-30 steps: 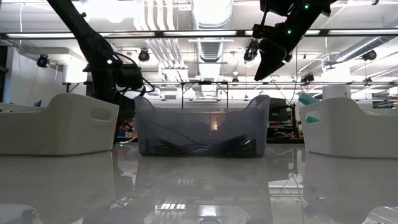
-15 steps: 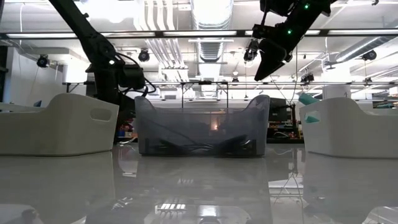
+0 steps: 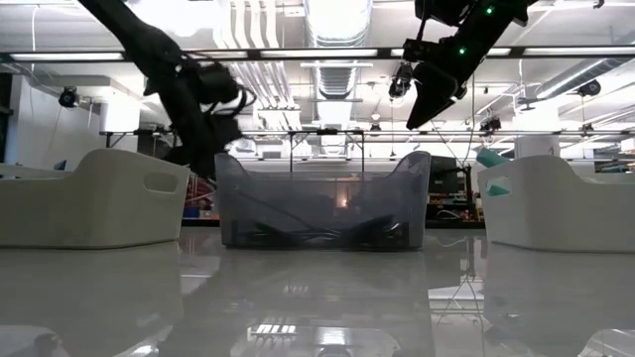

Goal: Sort silverware by color (type)
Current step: Put the black spoon into the black bin

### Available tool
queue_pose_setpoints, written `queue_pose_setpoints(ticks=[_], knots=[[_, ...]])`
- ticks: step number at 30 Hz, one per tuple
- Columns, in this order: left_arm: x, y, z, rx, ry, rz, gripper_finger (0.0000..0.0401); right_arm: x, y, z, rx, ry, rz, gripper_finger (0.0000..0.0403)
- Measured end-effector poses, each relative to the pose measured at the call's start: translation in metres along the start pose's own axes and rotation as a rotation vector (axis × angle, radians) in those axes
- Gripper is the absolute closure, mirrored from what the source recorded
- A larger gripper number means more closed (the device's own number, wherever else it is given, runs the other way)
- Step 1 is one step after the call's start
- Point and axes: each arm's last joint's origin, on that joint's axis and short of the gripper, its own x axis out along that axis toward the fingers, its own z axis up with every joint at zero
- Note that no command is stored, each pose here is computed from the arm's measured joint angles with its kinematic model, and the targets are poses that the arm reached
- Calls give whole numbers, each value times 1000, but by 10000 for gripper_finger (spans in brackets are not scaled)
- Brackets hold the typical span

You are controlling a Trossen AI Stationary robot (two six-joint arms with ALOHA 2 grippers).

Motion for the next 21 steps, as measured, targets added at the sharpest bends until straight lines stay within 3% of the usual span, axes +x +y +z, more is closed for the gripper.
queue_pose_setpoints(ticks=[8, 21], knots=[[-22, -61, 6, 145, -175, -288, 401, 0, 0, 0, -1, -4, 0, 216], [-68, -169, 13, 404, -311, -551, 401, 0, 0, 0, 2, -4, 0, 216]])
